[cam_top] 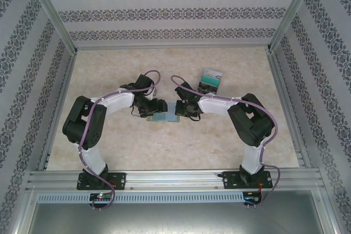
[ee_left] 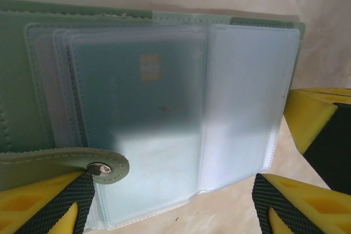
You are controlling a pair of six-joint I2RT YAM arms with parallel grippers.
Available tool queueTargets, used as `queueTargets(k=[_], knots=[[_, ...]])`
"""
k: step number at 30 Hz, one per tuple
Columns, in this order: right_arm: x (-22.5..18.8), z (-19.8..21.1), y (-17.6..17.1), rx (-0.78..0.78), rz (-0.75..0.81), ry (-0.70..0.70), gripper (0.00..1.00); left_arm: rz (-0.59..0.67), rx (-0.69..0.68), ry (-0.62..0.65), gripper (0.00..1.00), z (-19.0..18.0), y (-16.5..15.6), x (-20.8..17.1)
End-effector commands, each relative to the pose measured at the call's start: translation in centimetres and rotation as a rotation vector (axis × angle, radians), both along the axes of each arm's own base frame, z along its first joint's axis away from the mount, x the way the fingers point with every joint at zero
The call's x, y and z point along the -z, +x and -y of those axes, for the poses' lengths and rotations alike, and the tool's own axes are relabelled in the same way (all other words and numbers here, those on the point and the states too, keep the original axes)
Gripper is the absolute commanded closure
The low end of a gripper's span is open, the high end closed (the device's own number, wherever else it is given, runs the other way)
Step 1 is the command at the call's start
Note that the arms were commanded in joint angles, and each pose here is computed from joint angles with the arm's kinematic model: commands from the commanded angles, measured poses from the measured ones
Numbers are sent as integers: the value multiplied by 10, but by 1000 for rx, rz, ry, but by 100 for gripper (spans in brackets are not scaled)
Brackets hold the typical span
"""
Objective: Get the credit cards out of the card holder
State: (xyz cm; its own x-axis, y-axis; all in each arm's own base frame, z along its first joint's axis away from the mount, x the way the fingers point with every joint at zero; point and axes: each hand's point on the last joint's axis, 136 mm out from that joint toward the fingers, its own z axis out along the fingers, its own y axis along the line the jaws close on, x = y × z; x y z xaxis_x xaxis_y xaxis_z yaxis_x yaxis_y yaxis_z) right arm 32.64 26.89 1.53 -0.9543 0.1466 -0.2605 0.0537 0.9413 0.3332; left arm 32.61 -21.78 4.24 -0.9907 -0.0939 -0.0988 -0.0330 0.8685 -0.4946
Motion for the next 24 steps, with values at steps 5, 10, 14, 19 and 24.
queueTargets(k=[5,10,14,19,24], knots=[[12,-14,-10,-22,-39,19,98,11,75,-72,16,27,-5,-8],[14,-15,-11,-22,-42,16,98,13,102,-130,14,39,-6,-14],[14,-14,-12,-22,-44,15,97,27,103,-141,13,41,-5,-19],[14,-14,-13,-19,-45,13,97,38,101,-139,12,40,-4,-23],[13,-14,-13,-20,-44,12,98,78,68,-64,12,25,-3,-27]])
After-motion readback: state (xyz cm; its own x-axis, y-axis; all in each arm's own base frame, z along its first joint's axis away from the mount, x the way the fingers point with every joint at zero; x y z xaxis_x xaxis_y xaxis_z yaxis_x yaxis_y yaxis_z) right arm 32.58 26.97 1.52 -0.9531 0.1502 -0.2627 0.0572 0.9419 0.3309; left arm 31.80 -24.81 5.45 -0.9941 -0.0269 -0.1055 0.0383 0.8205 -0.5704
